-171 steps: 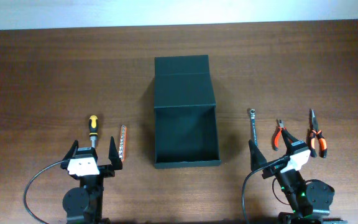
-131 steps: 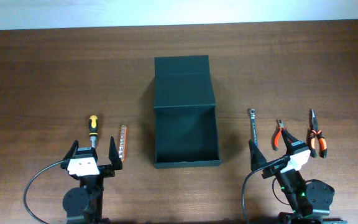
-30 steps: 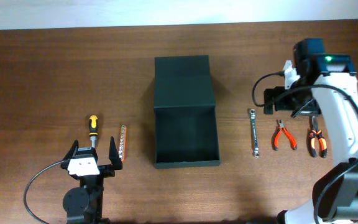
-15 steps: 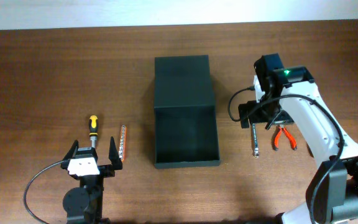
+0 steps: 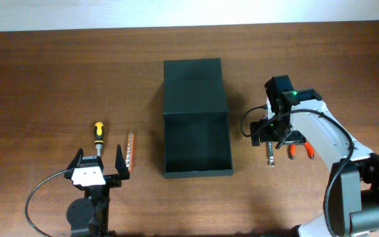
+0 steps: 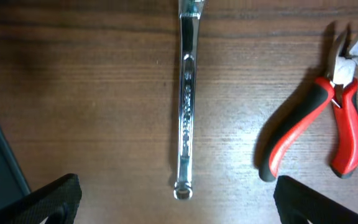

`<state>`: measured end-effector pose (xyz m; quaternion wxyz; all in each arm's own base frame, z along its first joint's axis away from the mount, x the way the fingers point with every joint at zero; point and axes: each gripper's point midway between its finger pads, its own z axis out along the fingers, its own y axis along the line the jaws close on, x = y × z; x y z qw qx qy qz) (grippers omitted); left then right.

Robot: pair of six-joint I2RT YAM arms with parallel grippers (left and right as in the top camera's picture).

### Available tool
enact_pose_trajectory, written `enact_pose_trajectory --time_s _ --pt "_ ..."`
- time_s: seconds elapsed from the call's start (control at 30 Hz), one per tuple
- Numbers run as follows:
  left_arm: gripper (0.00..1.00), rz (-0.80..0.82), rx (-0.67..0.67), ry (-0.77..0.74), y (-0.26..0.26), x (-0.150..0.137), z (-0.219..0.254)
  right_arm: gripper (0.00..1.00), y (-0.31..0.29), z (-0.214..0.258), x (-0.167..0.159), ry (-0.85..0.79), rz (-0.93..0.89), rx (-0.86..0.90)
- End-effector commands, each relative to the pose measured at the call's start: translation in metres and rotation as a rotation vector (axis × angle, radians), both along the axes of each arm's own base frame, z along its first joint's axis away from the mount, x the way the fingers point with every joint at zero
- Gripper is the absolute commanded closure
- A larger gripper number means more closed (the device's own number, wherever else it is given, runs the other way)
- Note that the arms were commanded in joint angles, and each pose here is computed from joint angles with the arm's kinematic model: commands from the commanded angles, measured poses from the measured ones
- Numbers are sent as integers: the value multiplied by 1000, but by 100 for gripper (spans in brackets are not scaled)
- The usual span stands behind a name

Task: Pack container
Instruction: 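Lower the right gripper and close it on the chrome wrench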

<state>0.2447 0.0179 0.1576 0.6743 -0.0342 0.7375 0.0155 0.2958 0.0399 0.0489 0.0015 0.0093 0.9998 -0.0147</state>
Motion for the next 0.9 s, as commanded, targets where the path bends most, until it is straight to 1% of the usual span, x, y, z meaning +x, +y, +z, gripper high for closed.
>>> enact_pose_trajectory --time_s 0.0,0.23,0.57,0.87 --pt "1 -4 12 -4 0 0 -1 1 -1 -3 3 -13 -50 -3" --pt "1 -4 12 -4 0 0 -1 1 -1 -8 5 -22 -51 -2" --pt "1 -4 12 -4 0 0 -1 1 -1 -33 -1 27 -50 -10" --pt "1 -4 12 -4 0 0 -1 1 0 -46 8 17 -50 -9"
